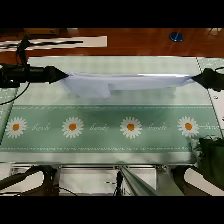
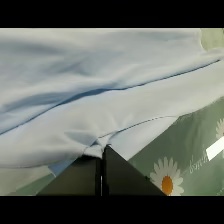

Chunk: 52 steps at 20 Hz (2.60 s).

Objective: Fold the shirts.

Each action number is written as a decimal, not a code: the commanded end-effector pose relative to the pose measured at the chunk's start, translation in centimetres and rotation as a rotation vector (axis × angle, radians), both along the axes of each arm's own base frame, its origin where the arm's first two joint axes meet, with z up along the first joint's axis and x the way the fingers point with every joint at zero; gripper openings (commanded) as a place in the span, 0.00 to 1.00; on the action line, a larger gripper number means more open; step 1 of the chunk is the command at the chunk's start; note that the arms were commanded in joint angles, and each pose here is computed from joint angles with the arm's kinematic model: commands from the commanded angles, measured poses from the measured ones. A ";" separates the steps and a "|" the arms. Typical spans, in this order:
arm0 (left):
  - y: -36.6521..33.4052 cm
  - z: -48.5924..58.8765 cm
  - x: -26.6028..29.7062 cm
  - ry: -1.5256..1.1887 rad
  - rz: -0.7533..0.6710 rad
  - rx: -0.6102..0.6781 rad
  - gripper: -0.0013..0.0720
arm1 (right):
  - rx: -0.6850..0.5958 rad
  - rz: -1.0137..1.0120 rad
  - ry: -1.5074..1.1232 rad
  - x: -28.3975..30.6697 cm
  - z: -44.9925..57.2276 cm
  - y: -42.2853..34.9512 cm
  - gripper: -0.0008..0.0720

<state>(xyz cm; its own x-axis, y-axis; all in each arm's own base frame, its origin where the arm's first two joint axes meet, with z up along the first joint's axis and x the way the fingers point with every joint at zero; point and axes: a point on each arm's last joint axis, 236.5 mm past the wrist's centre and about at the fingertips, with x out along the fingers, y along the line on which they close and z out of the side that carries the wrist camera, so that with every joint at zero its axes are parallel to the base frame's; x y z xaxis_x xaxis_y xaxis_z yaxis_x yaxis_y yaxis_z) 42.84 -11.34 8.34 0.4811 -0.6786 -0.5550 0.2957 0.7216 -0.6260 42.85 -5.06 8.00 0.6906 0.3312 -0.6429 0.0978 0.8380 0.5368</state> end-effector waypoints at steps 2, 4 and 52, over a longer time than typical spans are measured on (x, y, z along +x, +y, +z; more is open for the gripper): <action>0.9 -3.0 4.0 0.037 0.104 -0.060 0.05 | -0.028 0.024 -0.035 5.7 -0.6 0.8 0.05; 1.0 -4.1 5.7 0.056 0.096 -0.069 0.05 | -0.039 0.006 -0.044 8.3 -1.7 0.9 0.05; 3.5 -7.7 7.0 0.275 -0.084 -0.050 0.69 | 0.323 -0.139 0.378 7.9 -19.1 -0.5 0.82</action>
